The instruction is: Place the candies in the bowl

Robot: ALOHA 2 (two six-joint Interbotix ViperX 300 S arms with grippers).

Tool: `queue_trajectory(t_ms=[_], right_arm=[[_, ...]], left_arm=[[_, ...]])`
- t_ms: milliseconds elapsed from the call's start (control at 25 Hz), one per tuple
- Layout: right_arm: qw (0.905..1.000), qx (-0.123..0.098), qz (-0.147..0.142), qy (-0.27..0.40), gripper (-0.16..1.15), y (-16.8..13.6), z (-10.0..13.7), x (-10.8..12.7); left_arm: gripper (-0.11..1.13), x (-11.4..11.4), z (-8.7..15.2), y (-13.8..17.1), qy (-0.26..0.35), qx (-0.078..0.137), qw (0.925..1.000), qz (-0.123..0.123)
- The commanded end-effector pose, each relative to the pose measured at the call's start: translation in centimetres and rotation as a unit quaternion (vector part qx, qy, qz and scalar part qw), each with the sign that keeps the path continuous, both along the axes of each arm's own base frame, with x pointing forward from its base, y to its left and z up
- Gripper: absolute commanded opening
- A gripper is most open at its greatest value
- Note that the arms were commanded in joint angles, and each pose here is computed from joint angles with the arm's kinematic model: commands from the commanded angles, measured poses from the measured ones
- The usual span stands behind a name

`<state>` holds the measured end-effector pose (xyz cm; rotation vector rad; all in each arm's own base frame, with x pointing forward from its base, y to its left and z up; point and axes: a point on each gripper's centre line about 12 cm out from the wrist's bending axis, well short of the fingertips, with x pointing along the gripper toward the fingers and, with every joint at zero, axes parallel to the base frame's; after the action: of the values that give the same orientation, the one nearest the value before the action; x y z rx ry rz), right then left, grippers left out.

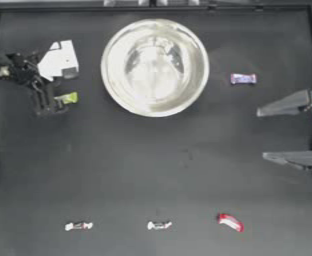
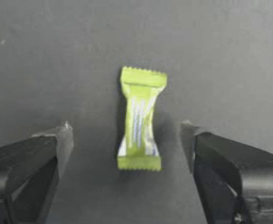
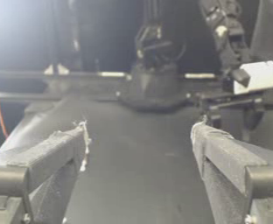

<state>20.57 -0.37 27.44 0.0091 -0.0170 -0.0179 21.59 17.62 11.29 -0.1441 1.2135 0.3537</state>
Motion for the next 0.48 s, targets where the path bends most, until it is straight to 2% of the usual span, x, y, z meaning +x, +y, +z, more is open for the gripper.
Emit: queue_trajectory(t_ms=[40,240,480], right_arm=[[1.0,0.002,0.0,-0.005,1.0,0.0,0.4,0.4],[1.0,0.006,-0.002,-0.005,0.99,0.0,0.3,0.4],[0.9999,0.009,-0.002,-0.005,0.99,-0.1,0.3,0.3]], left_arm=[[1.01,0.7,0.5,0.5,-0.012,0.012,0.9999,-0.003],[1.01,1.1,0.0,0.9,-0.008,0.01,0.9999,-0.006],[1.0,1.6,-1.0,1.3,0.008,-0.005,0.9999,-0.008]])
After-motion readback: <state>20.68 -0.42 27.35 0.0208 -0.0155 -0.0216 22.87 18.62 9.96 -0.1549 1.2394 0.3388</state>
